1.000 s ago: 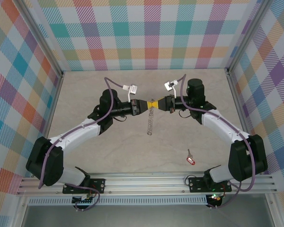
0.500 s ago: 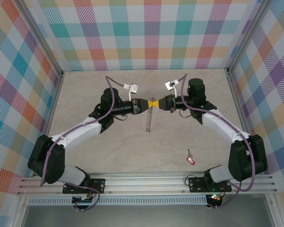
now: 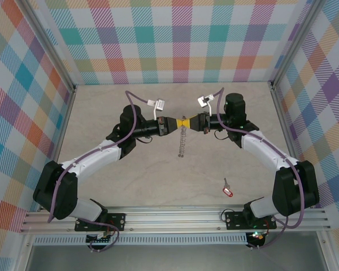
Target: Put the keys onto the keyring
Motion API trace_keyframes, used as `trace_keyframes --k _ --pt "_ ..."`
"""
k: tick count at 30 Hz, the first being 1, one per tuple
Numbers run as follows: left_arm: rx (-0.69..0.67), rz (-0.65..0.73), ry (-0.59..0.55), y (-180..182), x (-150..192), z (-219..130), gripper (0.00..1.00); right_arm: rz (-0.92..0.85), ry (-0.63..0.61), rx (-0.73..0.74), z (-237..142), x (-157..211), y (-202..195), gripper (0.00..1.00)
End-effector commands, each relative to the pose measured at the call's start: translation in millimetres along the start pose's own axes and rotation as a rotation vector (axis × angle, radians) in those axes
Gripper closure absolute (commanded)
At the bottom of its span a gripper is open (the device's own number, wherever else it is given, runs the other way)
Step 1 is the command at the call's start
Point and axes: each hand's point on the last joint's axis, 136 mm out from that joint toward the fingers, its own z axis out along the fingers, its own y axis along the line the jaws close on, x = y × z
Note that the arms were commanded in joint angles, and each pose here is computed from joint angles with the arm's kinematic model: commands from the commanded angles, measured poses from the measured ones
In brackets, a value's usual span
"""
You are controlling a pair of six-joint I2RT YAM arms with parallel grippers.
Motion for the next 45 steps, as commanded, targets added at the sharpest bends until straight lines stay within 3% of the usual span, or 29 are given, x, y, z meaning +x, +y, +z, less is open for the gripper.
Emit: trace_keyframes --k 1,4,6,12,18,25,35,45 --pt "0.088 0.083 -0.054 -31.8 -21.2 2.6 1.00 -0.013 0.029 -0.063 4.9 5.9 8.3 1.00" --pt "0.077 0.079 -0.056 -28.9 -20.1 3.9 1.00 -0.002 0.026 -0.050 5.7 6.8 3.9 1.00" --pt "0.058 0.077 -0.054 -24.4 -18.7 3.6 1.00 0.001 0.020 -0.041 5.9 6.2 1.3 0.93" --pt "-0.039 0.082 -0.027 -0.2 -5.6 2.5 1.00 0.016 -0.017 0.009 -1.0 0.3 -7.8 0.60" --pt "-0.105 0.091 0.005 20.0 10.1 -0.5 1.00 0.051 -0.072 0.095 -18.0 -0.2 -20.5 0.40" --pt "-0.134 0.113 0.065 31.5 24.2 0.0 1.00 0.085 -0.099 0.191 -28.8 13.3 -36.1 0.38" --pt "-0.110 0.146 0.195 34.7 38.8 8.5 1.00 0.127 -0.069 0.123 -21.9 30.2 -41.1 0.45" --pt "-0.087 0.138 0.225 36.3 40.1 16.1 1.00 0.181 -0.051 0.092 -17.8 44.7 -48.5 0.51"
